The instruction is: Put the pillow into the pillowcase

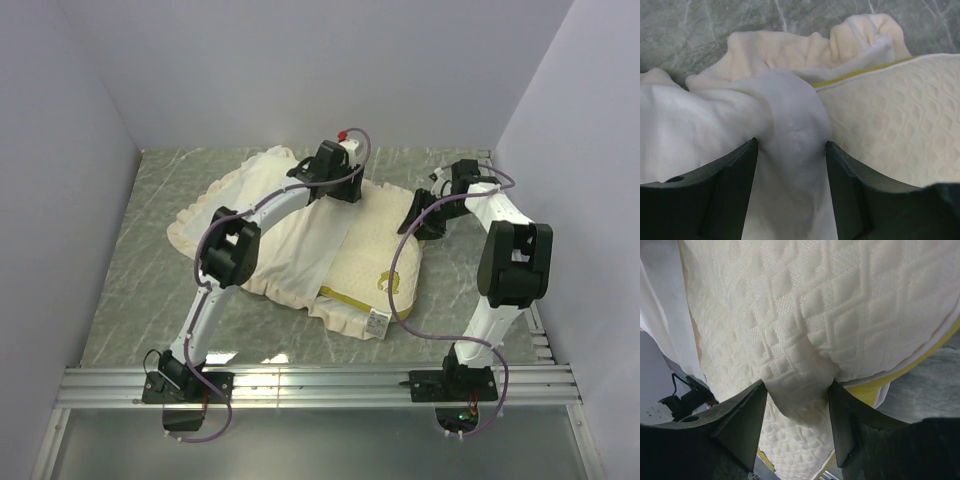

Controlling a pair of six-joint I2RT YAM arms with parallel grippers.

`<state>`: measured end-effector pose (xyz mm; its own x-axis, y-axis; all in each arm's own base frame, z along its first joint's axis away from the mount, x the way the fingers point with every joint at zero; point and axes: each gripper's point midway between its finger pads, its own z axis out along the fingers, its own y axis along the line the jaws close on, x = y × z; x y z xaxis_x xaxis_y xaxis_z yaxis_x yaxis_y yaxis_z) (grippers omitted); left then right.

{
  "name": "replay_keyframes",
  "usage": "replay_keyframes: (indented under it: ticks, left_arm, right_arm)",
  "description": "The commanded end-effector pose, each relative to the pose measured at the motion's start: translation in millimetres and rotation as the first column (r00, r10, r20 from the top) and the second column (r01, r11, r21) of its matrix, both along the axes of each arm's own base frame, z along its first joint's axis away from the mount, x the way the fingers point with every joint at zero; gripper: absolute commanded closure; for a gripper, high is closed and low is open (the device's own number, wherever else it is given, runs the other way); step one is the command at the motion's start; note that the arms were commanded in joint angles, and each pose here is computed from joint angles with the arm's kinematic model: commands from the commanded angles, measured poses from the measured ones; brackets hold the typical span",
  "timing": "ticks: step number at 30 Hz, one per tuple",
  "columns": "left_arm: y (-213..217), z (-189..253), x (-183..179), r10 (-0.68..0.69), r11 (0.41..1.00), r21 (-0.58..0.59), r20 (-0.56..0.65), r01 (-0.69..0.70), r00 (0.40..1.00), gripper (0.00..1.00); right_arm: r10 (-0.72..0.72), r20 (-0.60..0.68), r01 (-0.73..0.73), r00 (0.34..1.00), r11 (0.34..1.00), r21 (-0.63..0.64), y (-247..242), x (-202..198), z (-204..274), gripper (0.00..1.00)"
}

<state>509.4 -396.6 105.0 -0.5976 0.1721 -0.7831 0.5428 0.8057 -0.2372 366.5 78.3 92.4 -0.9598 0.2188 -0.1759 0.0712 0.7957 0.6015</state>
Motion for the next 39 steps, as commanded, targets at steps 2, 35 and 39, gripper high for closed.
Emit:
replay_keyframes:
  ticks: [2, 35, 39]
  left_arm:
    - [-21, 51, 23, 0.056, 0.993, -0.113, 0.133, -0.041, 0.99, 0.41]
    - [80, 121, -132, -0.322, 0.946, 0.027, 0.03, 0.322, 0.946, 0.24]
    - [134, 101, -167, -0.269, 0.958, 0.092, -0.026, 0.27, 0.963, 0.23]
  right_arm:
    - [0.081, 0.012, -0.082, 0.997, 0.996, 0.04, 22, -15, 5, 0.43]
    - [0.145, 0.266, -0.061, 0.953, 0.951, -0.302, -43, 0, 90, 0.28]
    - [0.241, 0.348, -0.113, 0.906, 0.929, -0.351, -8, -17, 120, 0.16]
